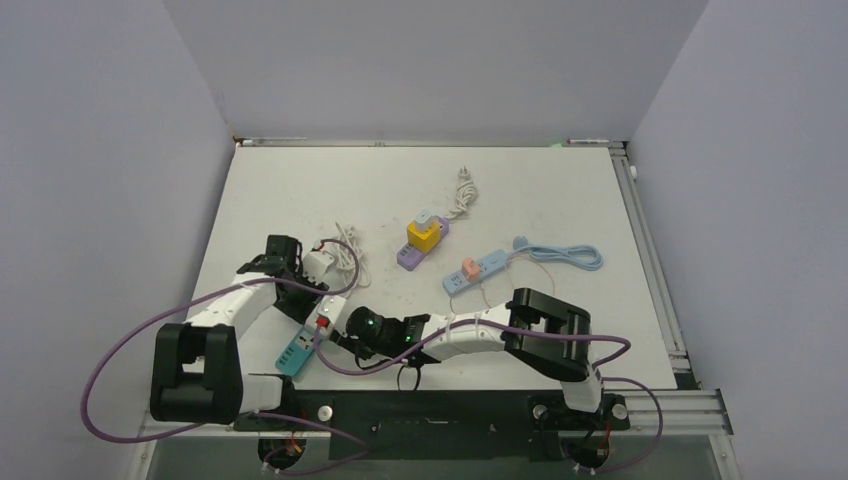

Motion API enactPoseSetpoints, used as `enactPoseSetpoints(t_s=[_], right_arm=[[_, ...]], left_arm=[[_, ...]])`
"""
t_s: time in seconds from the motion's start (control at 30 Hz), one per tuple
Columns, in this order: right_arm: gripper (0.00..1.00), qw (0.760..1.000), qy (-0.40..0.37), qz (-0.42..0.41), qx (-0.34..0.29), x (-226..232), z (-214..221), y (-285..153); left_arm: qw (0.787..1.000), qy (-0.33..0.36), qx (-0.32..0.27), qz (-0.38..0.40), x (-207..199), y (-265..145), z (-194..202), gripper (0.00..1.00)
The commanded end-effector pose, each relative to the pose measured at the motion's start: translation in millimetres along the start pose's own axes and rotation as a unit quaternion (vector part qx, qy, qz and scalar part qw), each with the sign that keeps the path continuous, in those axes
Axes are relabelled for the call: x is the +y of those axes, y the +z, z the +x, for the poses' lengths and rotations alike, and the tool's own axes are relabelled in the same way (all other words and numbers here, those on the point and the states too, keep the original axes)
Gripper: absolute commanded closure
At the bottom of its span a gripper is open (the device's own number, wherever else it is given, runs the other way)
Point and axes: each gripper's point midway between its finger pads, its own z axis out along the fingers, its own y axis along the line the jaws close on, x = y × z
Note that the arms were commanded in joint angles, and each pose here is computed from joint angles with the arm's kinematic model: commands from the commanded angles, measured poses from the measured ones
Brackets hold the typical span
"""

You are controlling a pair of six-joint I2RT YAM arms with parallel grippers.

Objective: Insert the plug
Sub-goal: Insert the plug into the socket.

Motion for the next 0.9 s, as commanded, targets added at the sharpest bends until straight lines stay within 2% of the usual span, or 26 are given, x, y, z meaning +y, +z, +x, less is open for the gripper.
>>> enactPoseSetpoints(t_s=[0.0,0.3,0.63,0.87], right_arm=[[0.95,0.98,0.053,-0.007,-0.192,-0.3,-111.9,0.5],[0.95,0.972,0.043,-0.014,-0.233,3.4,-124.8,2.3],[0.95,0.968,0.024,-0.01,-0.248,-2.4,-139.4,-9.6],[0.95,0.961,0.049,-0.009,-0.273,-6.9,-175.1,-3.8]], left_arm=[[0.998,0.002,0.014,0.065,-33.1,6.3,6.2,0.48],[0.997,0.012,0.028,0.073,-35.0,9.3,10.8,0.49],[0.996,0.025,0.045,0.07,-36.0,14.1,19.2,0.49],[0.995,0.037,0.052,0.082,-48.7,16.5,16.2,0.51]])
